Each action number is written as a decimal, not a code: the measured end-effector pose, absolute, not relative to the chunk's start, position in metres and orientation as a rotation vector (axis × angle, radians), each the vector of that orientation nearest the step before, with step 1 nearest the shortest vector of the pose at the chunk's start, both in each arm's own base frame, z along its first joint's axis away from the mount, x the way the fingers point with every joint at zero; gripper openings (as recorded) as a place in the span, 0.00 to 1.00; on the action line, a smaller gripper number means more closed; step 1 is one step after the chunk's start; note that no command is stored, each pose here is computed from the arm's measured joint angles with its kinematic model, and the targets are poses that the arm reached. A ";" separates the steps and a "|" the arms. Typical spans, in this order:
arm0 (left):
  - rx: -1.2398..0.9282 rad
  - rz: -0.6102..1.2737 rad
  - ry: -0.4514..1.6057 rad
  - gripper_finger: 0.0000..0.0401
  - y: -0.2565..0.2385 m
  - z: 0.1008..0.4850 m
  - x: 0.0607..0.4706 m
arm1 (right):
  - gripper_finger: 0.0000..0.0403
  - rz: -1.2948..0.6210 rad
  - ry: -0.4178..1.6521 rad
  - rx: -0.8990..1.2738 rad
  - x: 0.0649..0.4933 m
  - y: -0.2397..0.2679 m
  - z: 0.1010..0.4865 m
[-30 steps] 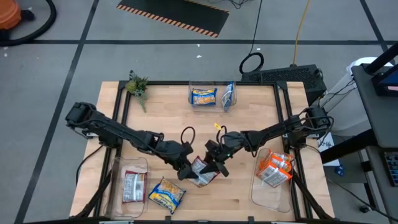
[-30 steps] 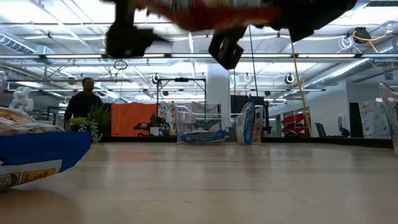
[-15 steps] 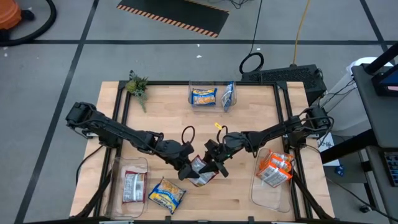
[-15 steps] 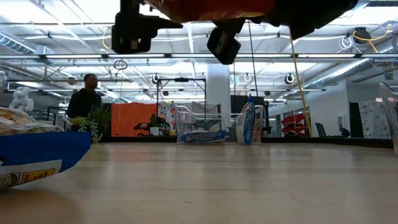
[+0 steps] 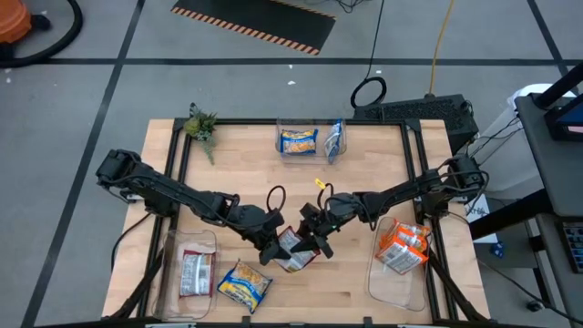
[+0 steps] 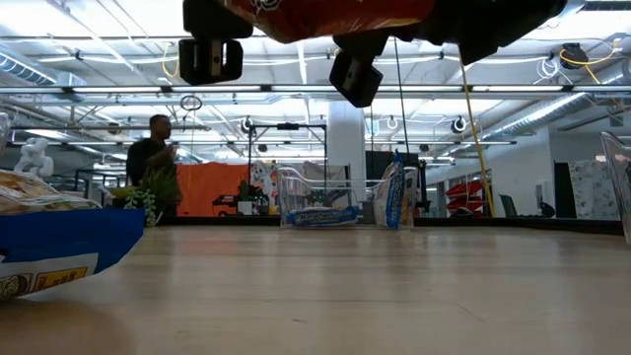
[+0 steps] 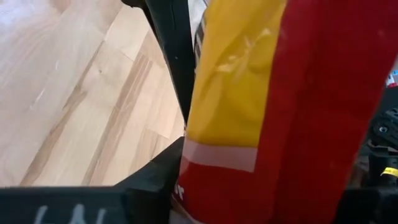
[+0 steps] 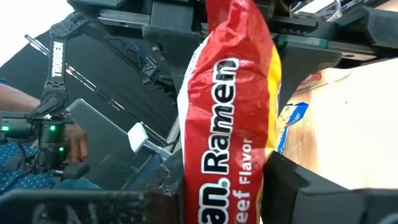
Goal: Sort Maruchan noodles
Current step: Put the red noodle pack into the bottom left transparent bin
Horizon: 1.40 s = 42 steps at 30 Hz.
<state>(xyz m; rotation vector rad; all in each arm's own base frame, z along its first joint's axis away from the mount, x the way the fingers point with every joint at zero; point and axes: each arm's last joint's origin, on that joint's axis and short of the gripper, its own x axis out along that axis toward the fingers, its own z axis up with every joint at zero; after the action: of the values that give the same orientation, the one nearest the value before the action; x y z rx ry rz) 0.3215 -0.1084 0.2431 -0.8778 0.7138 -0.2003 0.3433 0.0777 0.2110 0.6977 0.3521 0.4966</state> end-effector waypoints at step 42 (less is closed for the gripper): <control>-1.013 -0.425 1.063 0.38 -0.109 0.326 0.188 | 0.46 0.395 0.524 0.722 0.319 0.068 0.228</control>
<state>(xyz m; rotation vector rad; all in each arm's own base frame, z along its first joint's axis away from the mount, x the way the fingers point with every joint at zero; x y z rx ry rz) 0.1877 -0.1087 0.3259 -1.0133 1.0630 -0.4247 0.3190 0.0683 0.2283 0.7221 0.5241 0.3954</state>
